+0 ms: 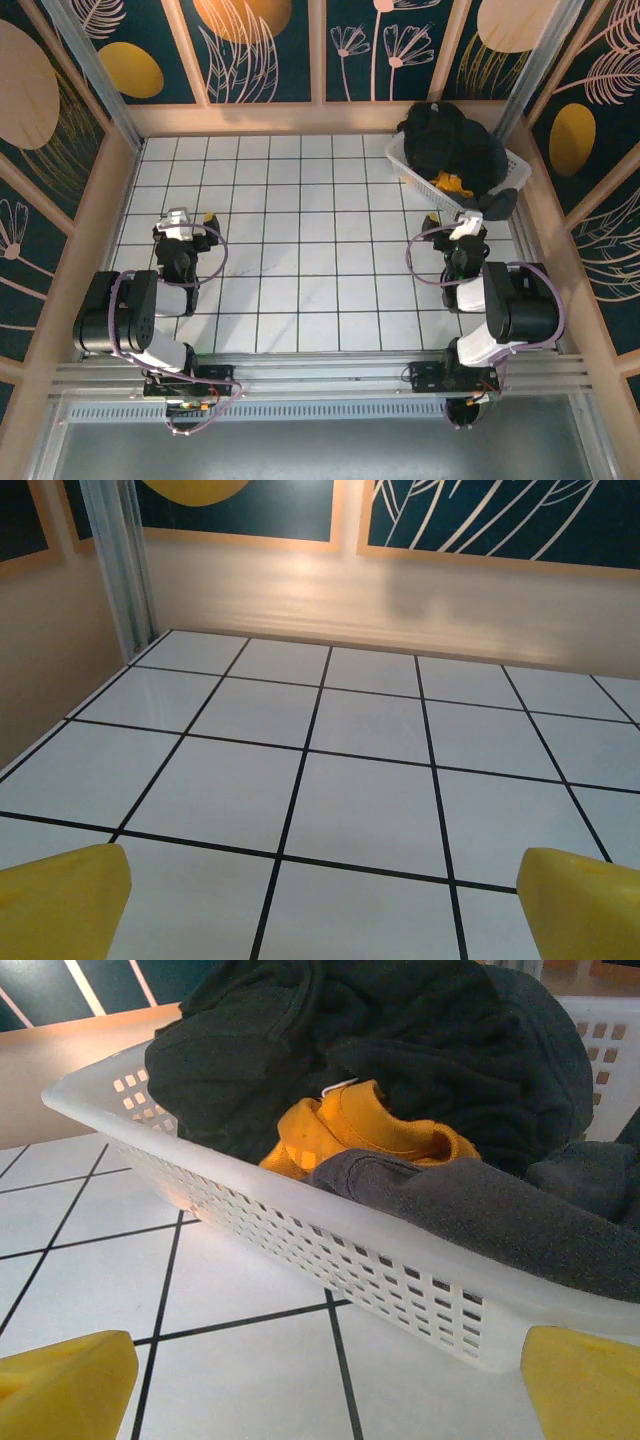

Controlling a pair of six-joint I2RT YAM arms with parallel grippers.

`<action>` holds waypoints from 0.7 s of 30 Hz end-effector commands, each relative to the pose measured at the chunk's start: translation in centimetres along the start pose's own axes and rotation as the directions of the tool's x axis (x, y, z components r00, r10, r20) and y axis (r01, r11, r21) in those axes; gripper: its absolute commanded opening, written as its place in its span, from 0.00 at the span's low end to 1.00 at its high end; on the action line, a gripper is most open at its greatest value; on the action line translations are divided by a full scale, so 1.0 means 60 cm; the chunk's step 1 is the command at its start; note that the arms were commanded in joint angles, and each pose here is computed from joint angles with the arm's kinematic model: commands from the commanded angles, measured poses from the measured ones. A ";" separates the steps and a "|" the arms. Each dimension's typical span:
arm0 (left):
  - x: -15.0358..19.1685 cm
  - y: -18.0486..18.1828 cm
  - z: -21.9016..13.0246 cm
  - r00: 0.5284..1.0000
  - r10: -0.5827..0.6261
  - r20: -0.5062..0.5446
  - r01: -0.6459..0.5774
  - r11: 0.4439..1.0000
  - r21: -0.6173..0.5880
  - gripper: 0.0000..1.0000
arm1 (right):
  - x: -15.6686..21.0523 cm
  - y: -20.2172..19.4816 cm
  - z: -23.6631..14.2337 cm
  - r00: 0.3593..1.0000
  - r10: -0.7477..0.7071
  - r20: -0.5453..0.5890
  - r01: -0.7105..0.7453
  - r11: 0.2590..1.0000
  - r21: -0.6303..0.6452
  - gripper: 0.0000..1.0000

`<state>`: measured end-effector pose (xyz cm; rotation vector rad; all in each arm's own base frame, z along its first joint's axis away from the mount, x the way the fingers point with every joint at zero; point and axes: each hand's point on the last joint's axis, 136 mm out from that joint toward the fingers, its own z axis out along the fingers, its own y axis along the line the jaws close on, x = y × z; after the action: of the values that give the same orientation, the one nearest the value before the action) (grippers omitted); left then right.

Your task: Fold and stack the t-shirts

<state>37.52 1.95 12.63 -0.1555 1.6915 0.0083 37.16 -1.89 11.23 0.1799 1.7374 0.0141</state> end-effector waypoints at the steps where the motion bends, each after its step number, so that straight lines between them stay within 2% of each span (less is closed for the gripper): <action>1: -0.014 -0.008 0.004 1.000 0.016 0.024 -0.017 1.000 0.022 0.99 | -0.017 0.005 0.003 0.999 -0.003 0.038 0.004 1.000 -0.017 0.99; 21: -0.016 -0.008 0.003 1.000 0.015 0.027 -0.016 1.000 0.022 0.99 | -0.017 0.005 0.003 0.999 -0.003 0.037 0.004 1.000 -0.017 0.99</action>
<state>37.52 1.95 12.64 -0.1555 1.6912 0.0083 37.16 -1.89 11.23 0.1799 1.7374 0.0141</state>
